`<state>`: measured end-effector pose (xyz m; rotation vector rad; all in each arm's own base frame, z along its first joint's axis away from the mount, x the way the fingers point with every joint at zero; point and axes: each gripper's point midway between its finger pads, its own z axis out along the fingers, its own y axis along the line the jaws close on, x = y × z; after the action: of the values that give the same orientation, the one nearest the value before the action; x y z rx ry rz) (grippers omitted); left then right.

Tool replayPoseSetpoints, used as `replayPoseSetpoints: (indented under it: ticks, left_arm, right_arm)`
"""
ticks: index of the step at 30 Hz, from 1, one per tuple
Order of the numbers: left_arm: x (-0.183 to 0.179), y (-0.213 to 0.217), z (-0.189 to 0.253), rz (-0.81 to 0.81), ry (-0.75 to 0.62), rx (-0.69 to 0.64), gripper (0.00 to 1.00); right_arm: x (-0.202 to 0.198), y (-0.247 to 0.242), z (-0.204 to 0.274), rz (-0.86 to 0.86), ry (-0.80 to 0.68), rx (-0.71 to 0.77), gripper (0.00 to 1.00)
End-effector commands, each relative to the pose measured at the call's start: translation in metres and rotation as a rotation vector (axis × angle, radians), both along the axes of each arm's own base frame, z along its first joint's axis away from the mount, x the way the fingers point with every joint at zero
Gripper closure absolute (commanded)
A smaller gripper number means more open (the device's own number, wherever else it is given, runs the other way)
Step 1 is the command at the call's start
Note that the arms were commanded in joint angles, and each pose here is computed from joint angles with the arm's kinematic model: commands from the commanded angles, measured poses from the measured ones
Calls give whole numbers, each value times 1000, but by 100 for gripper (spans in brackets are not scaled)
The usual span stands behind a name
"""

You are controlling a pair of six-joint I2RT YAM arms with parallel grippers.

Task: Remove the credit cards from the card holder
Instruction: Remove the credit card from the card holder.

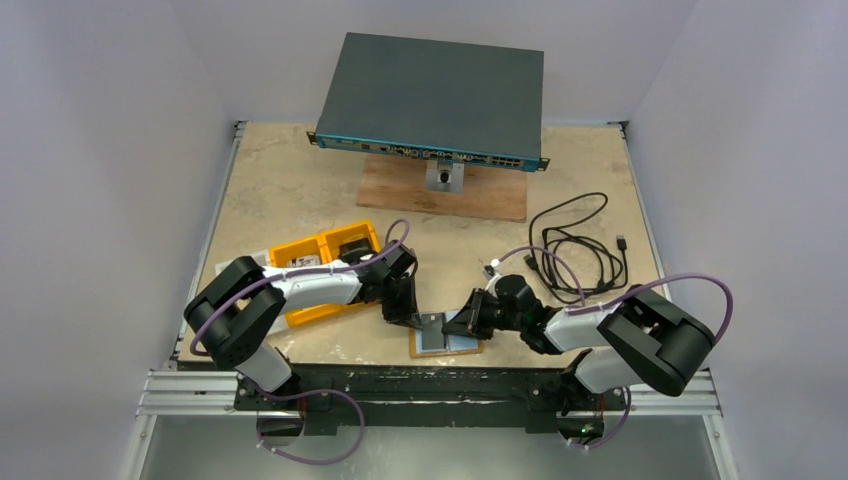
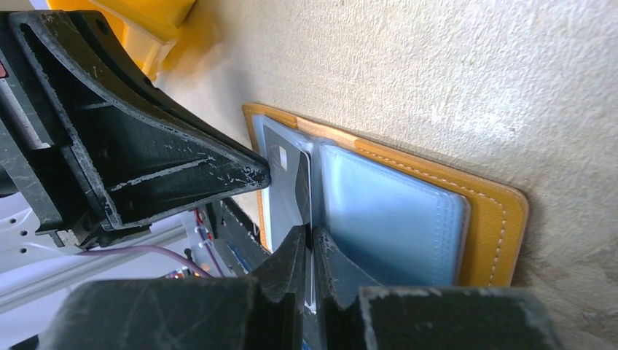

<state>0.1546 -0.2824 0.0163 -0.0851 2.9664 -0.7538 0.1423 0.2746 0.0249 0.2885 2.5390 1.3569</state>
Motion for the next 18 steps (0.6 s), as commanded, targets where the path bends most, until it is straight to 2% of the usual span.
replayPoseSetpoints:
  ticks: [1, 10, 18]
  left_arm:
    - [-15, 32, -33, 23, 37, 159, 100]
    - [-15, 42, -36, 39, 42, 205, 100]
    - [-10, 38, -34, 24, 36, 206, 100]
  right_arm:
    - [6, 8, 16, 23, -55, 31, 98]
    - [15, -14, 3, -11, -90, -159, 100]
    - [13, -18, 2, -3, -99, -177, 98]
